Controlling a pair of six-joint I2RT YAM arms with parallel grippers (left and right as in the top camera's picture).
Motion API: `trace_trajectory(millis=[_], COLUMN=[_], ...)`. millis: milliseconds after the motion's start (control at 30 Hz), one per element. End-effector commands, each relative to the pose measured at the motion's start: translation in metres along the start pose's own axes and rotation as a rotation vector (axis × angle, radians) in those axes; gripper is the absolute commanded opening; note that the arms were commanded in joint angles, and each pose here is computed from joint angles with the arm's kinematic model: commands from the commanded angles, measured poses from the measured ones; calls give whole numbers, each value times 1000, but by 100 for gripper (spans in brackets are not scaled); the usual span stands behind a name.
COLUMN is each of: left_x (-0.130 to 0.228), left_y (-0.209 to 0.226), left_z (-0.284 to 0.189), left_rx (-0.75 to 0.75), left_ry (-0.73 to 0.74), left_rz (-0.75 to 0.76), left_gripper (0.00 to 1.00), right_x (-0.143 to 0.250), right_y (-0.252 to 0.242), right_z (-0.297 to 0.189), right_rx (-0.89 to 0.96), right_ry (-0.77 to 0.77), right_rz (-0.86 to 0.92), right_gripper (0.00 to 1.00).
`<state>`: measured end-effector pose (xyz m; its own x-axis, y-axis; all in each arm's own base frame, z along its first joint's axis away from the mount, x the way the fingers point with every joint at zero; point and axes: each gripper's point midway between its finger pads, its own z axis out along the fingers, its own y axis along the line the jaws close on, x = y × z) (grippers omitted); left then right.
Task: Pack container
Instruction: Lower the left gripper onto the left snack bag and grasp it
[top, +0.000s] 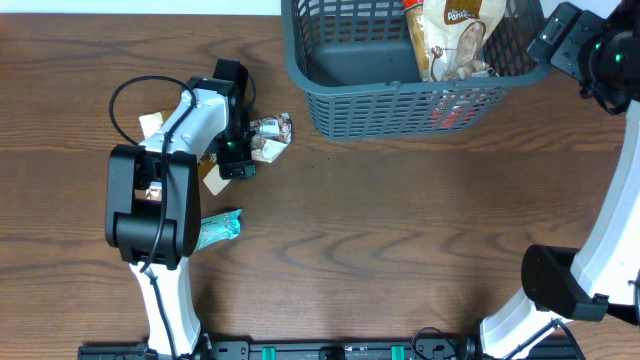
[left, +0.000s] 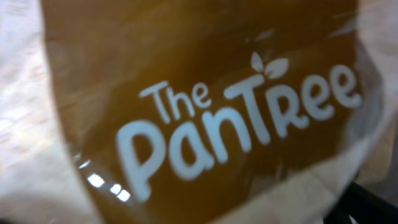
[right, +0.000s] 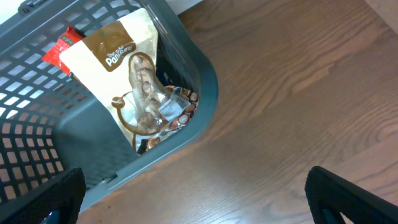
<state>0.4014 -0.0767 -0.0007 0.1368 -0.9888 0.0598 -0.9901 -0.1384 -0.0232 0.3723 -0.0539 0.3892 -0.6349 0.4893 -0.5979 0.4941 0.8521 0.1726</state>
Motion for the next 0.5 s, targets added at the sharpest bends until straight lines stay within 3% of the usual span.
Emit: trace_trajectory(millis=[0,67,200,233,467], left_x=[0,0,1,1,9], left_y=[7,8,8,8,9], left_z=[15,15,15,15,12], left_rx=[-53,-55,-55,-56,-57], left_ry=[6,6,12,14,63], left_rz=[-5,0,14,22,183], left_gripper=[94,77,13,6,6], right_x=[1,1,1,1,1], right_y=[-2,-2,-2,-2,-2], right_z=[0,0,0,0,0], right_rx=[4,4,4,4,4], right_ry=[3,3,3,3,3], right_rz=[9,9,9,9,9], right_gripper=[99,99,99,99,99])
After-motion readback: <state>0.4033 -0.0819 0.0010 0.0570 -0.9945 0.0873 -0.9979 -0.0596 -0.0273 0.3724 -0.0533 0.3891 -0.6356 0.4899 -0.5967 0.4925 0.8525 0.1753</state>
